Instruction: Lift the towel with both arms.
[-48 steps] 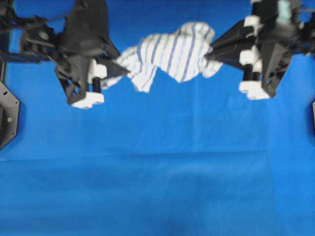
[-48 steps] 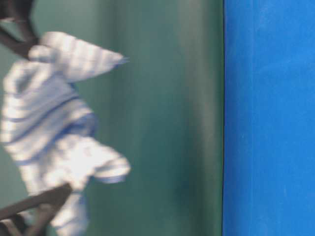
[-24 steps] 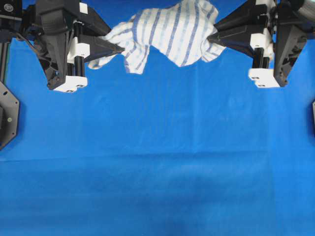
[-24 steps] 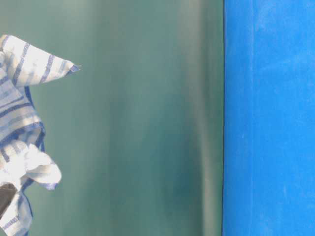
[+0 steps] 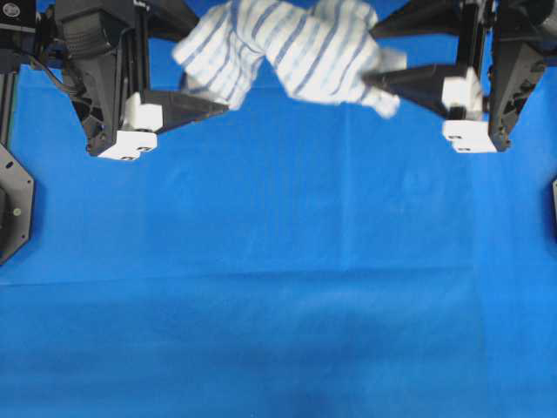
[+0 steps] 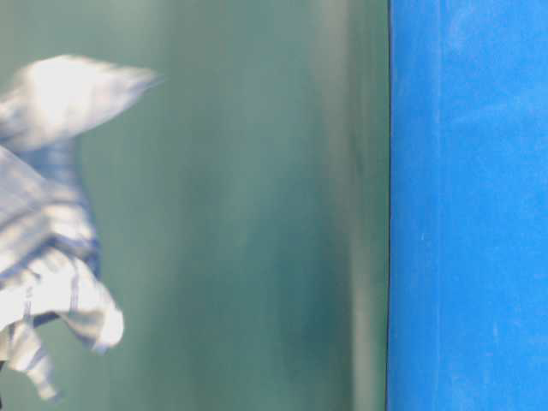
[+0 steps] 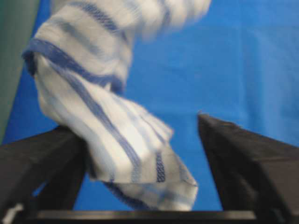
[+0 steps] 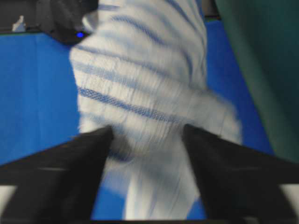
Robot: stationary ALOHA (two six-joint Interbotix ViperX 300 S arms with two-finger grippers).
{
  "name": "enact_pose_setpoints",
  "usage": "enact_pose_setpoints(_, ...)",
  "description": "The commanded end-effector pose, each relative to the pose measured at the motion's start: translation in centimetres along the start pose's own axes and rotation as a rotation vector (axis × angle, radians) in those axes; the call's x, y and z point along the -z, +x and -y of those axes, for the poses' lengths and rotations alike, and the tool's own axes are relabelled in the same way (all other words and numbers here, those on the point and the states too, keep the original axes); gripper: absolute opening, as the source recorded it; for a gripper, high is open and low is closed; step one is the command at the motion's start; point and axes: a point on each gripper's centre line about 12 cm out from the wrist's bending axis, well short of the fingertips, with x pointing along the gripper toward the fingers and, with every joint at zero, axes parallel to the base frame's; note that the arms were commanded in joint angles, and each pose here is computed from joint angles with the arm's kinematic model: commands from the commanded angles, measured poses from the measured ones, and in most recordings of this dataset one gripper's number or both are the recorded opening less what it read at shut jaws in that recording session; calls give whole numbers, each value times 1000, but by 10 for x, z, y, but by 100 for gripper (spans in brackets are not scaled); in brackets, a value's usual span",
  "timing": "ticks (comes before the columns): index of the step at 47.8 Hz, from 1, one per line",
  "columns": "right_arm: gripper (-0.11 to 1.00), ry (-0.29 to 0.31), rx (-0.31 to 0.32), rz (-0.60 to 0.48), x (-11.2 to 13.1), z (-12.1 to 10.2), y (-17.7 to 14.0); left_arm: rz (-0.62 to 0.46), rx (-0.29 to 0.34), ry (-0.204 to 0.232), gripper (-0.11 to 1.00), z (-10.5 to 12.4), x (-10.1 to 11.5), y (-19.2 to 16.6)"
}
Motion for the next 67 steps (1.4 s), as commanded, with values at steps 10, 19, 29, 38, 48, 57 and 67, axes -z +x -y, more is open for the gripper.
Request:
enact_pose_setpoints(10,66,5,9,25,-7,2,-7,34,-3,-9,93,0,0,-14)
enact_pose_setpoints(19,66,25,-1,-62,27,-2,8,-18,36,-2,93,15,33,5)
enact_pose_setpoints(29,66,62,-20,-167,74,-11,32,-37,67,12,93,31,79,34)
enact_pose_setpoints(38,66,57,-48,-237,106,-24,51,-58,92,19,93,43,107,56)
enact_pose_setpoints(48,66,35,-71,-333,142,-36,76,-119,115,33,93,54,131,81)
enact_pose_setpoints(57,66,21,-76,-419,174,-41,97,-190,132,52,93,65,161,113)
enact_pose_setpoints(67,65,19,-86,-493,214,-47,119,-243,147,65,93,77,197,147)
